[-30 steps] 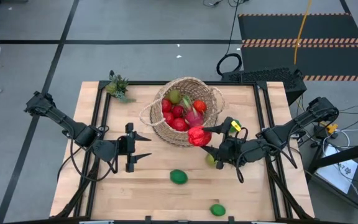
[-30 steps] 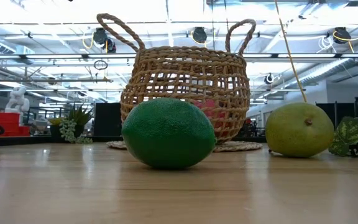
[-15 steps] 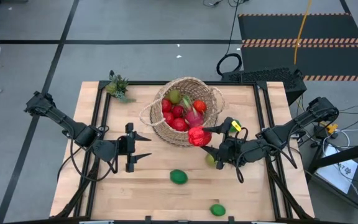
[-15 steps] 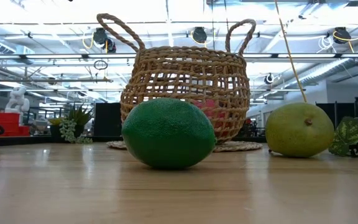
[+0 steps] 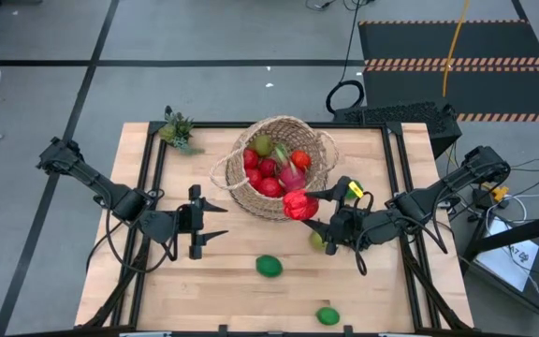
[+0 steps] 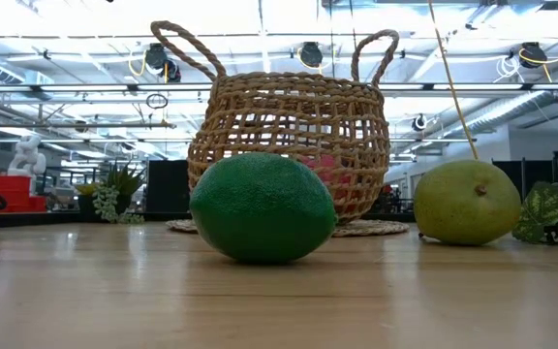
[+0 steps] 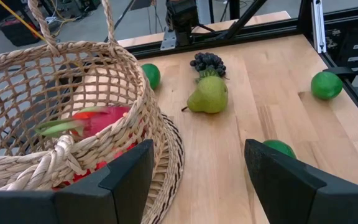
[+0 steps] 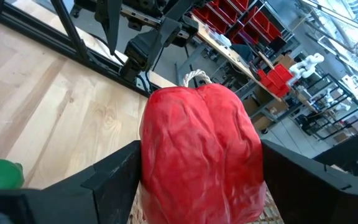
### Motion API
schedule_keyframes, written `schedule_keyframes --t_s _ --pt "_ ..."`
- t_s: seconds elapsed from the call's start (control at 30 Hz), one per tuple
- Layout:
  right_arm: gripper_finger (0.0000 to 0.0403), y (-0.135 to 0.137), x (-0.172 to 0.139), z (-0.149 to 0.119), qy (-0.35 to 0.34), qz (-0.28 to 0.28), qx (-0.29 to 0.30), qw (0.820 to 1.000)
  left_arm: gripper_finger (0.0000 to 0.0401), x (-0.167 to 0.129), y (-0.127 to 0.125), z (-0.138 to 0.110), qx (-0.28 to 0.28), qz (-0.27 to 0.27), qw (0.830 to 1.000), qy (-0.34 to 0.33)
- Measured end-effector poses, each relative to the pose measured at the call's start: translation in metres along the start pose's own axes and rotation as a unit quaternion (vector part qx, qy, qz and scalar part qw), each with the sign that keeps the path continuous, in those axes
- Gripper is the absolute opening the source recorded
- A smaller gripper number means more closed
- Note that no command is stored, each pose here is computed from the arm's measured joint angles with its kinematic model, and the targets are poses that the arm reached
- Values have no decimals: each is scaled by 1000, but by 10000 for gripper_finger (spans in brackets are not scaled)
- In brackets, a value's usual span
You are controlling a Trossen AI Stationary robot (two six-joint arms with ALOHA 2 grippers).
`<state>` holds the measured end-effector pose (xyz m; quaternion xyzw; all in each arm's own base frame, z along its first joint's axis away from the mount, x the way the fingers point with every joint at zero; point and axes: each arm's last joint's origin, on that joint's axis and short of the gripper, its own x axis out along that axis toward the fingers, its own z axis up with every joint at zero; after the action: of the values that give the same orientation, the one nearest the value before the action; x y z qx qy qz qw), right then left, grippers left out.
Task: Build produce basket
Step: Put the red bell pepper into the basket
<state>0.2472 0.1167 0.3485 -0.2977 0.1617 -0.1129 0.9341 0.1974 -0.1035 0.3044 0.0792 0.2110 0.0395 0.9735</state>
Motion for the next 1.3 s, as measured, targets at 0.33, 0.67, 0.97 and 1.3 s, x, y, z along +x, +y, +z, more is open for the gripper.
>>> schedule_keyframes --t_s 0.33,0.67,0.97,1.3 --pt "302 0 0 0 -1 -1 67 998 251 0 0 0 0 0 1000 0" --pt "302 -2 0 3 -12 -5 148 989 251 0 0 0 0 0 1000 0" --pt "302 -6 3 6 -28 -13 272 962 251 0 0 0 0 0 1000 0" --pt "302 -10 6 4 -27 -20 325 945 251 0 0 0 0 0 1000 0"
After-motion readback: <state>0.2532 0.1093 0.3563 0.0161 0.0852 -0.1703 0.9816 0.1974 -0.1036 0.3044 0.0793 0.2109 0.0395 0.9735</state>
